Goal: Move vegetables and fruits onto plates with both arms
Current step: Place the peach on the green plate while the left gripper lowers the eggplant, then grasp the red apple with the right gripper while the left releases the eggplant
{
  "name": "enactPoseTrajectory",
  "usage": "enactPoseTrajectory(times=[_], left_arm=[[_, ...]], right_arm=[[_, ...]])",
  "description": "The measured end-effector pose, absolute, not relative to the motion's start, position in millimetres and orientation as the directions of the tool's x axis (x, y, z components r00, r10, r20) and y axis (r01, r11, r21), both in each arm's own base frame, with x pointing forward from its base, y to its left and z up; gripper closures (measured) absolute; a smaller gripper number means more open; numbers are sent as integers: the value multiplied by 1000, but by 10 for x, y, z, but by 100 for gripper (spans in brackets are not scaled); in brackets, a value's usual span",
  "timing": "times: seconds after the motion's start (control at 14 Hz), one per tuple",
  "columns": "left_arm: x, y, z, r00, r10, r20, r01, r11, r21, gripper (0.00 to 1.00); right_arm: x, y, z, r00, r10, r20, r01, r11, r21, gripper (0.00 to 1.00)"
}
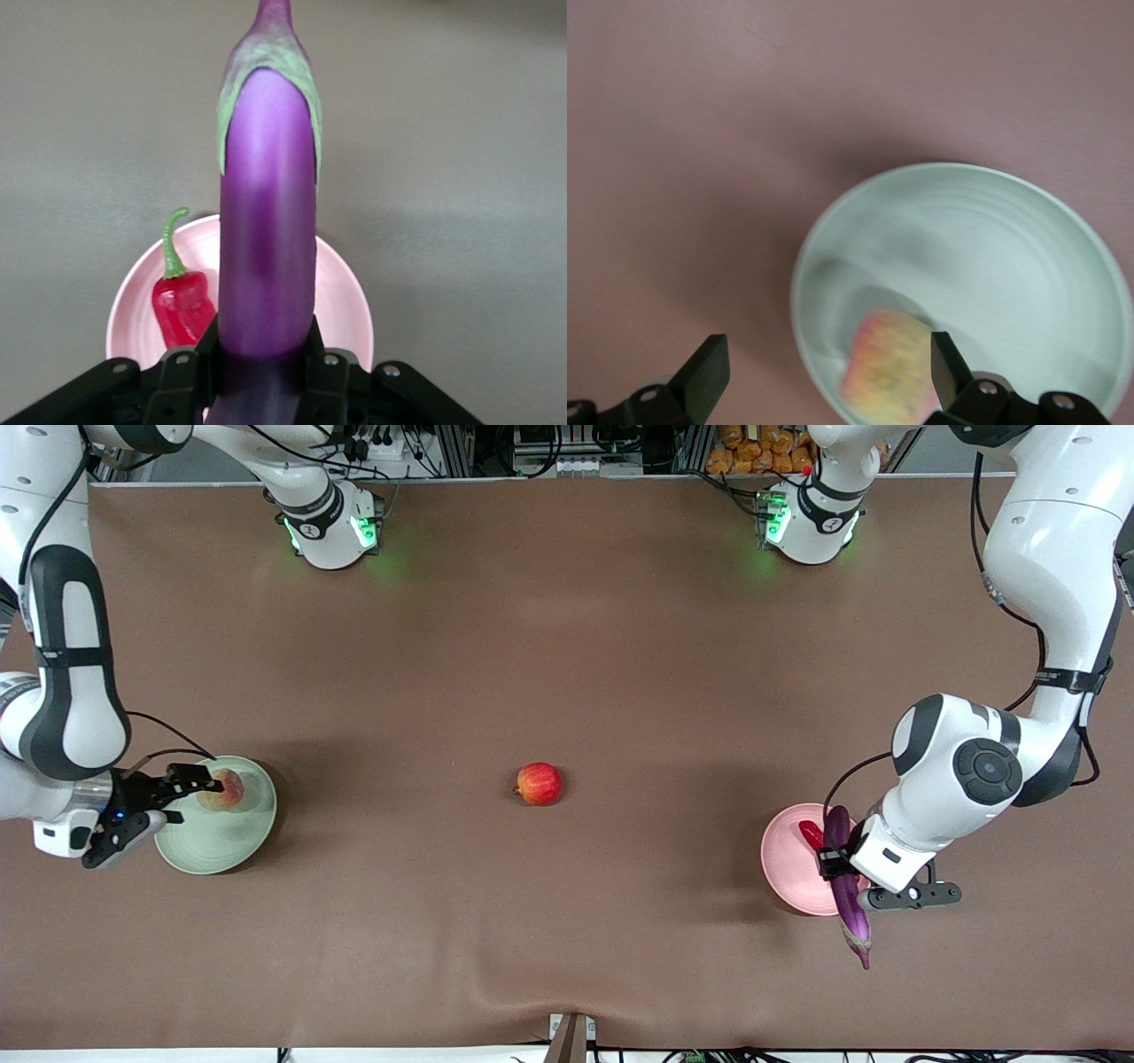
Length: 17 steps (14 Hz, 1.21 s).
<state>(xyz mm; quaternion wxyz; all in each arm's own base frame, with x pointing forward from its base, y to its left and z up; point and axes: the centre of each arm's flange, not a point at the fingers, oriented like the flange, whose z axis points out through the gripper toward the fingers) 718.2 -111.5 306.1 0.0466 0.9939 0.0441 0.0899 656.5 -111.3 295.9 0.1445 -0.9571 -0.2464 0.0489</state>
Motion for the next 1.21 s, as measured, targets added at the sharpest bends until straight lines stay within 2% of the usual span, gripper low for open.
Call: enactPoseTrajectory(times=[0.43,0.78,1.21], left_arm=[[7308,-1313,2782,968,155,200,107,-966,234,63],[7329,-1127,2440,962,248,117,204,-933,295,63],[7218,-1001,2174,954,294,55,269,-922,277,63]], right_arm=[[6689,254,3108,947,295,-128,252,-928,-275,0],[6648,1761,3440,986,46,-158,12,-978,-210,0],[6486,2778,3175,950,-262,-170,-294,-935,-200,0]])
